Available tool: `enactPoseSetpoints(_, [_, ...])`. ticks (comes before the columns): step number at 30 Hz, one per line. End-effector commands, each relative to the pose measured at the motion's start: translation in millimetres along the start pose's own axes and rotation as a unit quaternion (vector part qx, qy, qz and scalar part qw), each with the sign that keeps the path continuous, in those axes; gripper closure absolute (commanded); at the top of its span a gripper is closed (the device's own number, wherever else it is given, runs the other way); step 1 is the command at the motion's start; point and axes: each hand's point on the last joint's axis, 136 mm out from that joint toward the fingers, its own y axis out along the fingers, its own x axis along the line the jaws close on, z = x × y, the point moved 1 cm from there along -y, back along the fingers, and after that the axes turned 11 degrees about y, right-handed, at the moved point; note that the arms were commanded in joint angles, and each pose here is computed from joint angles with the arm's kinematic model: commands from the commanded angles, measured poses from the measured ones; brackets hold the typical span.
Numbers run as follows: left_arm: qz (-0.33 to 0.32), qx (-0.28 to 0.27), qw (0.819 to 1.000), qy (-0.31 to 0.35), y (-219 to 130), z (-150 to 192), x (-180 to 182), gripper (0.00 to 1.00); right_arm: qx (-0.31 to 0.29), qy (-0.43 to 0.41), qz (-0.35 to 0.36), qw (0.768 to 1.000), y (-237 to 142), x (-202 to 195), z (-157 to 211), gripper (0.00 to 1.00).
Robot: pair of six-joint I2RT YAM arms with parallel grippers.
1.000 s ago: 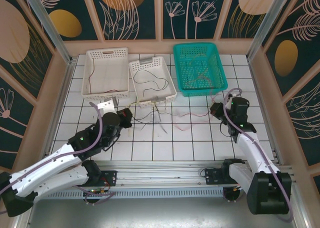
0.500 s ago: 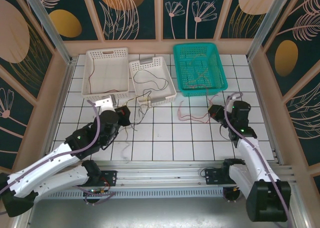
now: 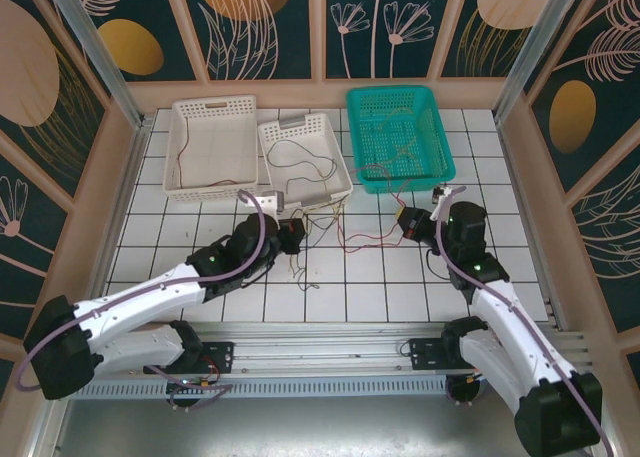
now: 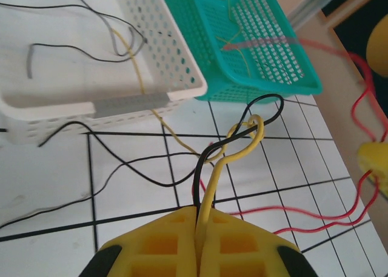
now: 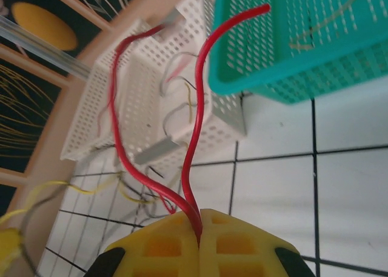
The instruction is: Untangle the cables
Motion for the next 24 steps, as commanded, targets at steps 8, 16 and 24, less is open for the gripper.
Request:
enactPoseSetpoints(8, [0.106, 0.028, 0.994, 0.012, 28.1, 26.9, -28.6, 1.0, -0.07, -0.036, -0.094, 0.992, -31.6, 50.4, -23.2, 1.0])
enactPoseSetpoints(16, [0.091, 0.056, 0.994, 0.027, 42.5, 48.9, -19.1, 1.0, -0.09, -0.038, -0.123, 0.988, -42.9, 65.0, -29.7, 1.0])
enactPoseSetpoints(24, [0.052, 0.068, 0.995, 0.057, 68.3, 61.4, -6.3, 1.0, -0.104, -0.042, -0.128, 0.985, -54.6, 79.5, -39.8, 1.0])
